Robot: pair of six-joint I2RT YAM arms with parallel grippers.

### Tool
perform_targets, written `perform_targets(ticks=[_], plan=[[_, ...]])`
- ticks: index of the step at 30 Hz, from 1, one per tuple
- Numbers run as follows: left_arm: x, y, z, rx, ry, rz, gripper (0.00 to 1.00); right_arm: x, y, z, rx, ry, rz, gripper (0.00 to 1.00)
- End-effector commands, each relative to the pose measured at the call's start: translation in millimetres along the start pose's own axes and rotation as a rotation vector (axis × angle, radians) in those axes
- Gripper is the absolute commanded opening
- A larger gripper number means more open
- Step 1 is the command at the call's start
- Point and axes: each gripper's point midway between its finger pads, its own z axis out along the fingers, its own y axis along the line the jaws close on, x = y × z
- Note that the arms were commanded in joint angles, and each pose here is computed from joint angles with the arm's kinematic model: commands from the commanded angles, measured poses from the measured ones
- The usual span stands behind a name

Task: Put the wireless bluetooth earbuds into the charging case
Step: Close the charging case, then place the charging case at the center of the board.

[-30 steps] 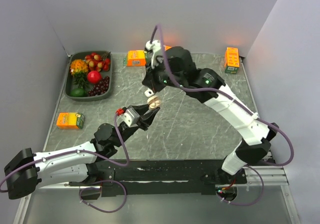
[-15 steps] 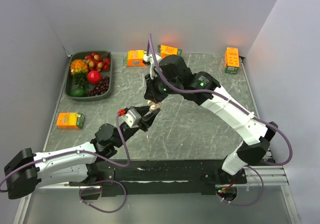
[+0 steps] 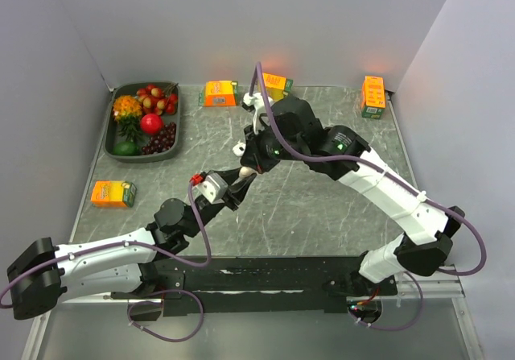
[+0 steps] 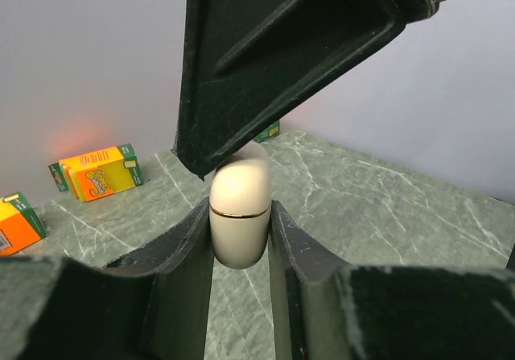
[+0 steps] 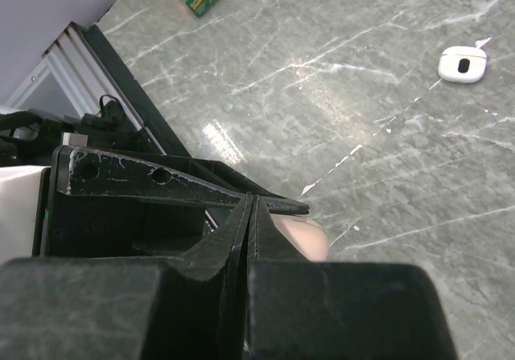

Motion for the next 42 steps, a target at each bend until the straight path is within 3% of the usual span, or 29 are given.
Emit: perform_targets(ticks=[1,3,6,8,9,11,13,20,25,38,42], plan=[[-29.6,9.9,5.0,-0.053,-0.102,-0.039,0.01,-1.9,2.5,-20.8,0.014,-0.040,0.017,0.00],[-27.8,11.1,5.4,-0.062,-0.095,-0.051,0.01,-11.4,-1.5,-33.5,0.045,-0.106,0.041,0.04],[-9.8,21.9,8.5,-0.109,-0.015,-0.132,0.01,-29.4,-21.7,-56.0,0.131,-0.246,0.102,0.31],[-0.3,22.0,12.3,-0.082,0.038,-0.276,0.01,-29.7,-34.3,-58.5,0.148,-0.286,0.142,0.36],[13.7,42.0,10.7,-0.123,0.084,-0.313,0.01,-31.9,-45.1,-68.1,0.163,-0.320,0.184,0.39],[31.5,46.3,10.6,-0.114,0.153,-0.492,0.01,-19.2,-54.7,-60.2,0.147,-0.313,0.222,0.40],[63.0,77.8,9.9,-0.232,0.270,-0.622,0.01,-1.9,-70.7,-55.4,0.165,-0.307,0.281,0.40],[151.8,115.1,-3.4,-0.269,0.625,-0.971,0.01,32.4,-88.2,-41.3,0.205,-0.285,0.312,0.41],[198.5,132.4,-4.0,-0.340,0.764,-0.990,0.01,50.4,-92.2,-30.5,0.198,-0.259,0.318,0.42],[277.9,166.4,-8.0,-0.503,0.989,-0.948,0.03,66.2,-96.5,-21.5,0.198,-0.219,0.298,0.42],[290.5,167.2,-15.1,-0.524,1.028,-0.951,0.15,67.6,-98.4,-21.5,0.205,-0.218,0.299,0.42]])
